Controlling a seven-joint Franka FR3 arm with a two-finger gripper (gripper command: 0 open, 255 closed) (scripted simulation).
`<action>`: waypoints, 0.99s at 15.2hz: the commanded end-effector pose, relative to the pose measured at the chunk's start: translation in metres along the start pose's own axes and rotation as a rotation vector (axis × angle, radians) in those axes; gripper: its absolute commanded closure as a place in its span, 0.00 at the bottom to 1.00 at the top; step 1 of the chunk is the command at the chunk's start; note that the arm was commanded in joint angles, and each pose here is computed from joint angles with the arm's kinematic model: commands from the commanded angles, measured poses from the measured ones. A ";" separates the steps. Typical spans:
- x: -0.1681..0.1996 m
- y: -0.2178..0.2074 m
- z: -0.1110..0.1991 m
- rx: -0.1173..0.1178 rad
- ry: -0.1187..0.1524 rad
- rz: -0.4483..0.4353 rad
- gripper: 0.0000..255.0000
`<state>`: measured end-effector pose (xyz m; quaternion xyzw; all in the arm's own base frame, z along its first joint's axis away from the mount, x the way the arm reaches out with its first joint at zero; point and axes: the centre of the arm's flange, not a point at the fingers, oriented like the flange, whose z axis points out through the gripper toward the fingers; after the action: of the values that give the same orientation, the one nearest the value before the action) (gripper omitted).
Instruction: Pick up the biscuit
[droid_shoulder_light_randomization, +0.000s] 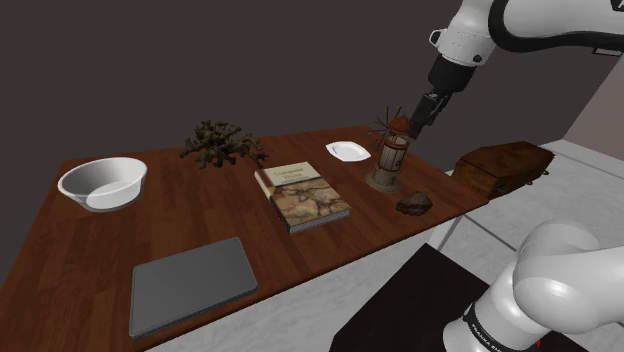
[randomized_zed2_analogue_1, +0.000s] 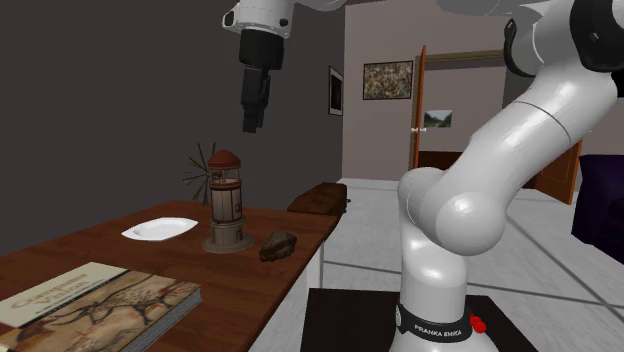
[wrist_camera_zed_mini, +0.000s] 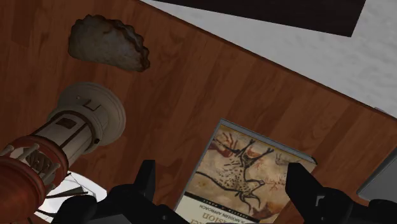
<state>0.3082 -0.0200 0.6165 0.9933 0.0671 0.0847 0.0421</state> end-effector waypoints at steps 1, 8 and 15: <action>0.000 0.000 0.000 0.000 0.000 0.000 0.00; -0.031 0.054 0.077 0.078 0.018 -0.251 0.00; -0.047 0.107 0.160 0.155 0.036 -0.502 0.00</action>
<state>0.3037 -0.1357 0.4726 0.9509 0.2981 0.0830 -0.0123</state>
